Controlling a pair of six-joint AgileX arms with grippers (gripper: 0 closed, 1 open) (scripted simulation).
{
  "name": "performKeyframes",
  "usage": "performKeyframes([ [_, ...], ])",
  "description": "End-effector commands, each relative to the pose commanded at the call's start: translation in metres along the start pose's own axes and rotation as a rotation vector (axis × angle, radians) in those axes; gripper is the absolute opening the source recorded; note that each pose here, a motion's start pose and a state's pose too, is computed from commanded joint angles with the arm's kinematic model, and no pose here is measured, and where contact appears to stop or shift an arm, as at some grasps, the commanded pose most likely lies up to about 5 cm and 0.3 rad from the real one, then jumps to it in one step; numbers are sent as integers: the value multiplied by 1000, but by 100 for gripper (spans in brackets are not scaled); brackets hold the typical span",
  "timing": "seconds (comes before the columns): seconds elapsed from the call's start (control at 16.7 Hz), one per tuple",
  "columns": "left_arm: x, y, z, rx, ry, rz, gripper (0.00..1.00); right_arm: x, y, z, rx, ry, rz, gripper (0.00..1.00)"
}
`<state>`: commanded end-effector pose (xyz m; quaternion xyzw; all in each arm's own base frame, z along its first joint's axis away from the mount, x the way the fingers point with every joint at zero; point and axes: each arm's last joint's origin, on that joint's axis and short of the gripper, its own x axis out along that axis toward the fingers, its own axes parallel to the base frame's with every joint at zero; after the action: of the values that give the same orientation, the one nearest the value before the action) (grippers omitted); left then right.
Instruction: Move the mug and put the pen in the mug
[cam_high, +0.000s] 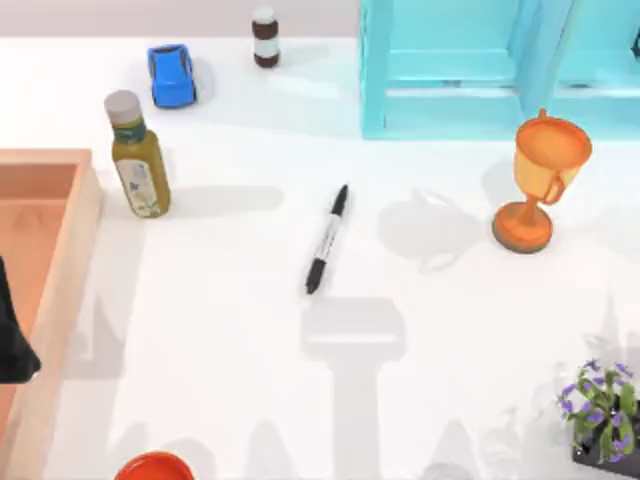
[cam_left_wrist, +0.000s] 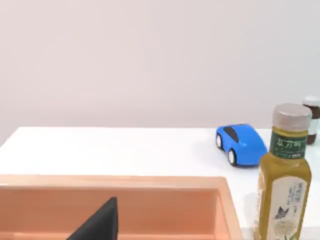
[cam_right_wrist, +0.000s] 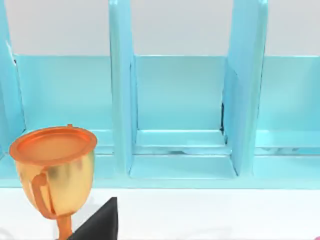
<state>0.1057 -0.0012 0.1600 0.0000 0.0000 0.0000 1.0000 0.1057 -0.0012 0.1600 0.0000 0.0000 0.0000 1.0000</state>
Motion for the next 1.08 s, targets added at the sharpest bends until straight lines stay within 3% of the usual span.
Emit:
performKeyframes([
  [0.24,0,0,5,5,29,4,100,0,0,0,0,0,0,100],
  [0.48,5,4,35,32,197,29,100,0,0,0,0,0,0,100],
  [0.84,58,18,97,70,669,64,100,0,0,0,0,0,0,100],
  [1.08,114,35,114,70,1009,58,100,0,0,0,0,0,0,100],
])
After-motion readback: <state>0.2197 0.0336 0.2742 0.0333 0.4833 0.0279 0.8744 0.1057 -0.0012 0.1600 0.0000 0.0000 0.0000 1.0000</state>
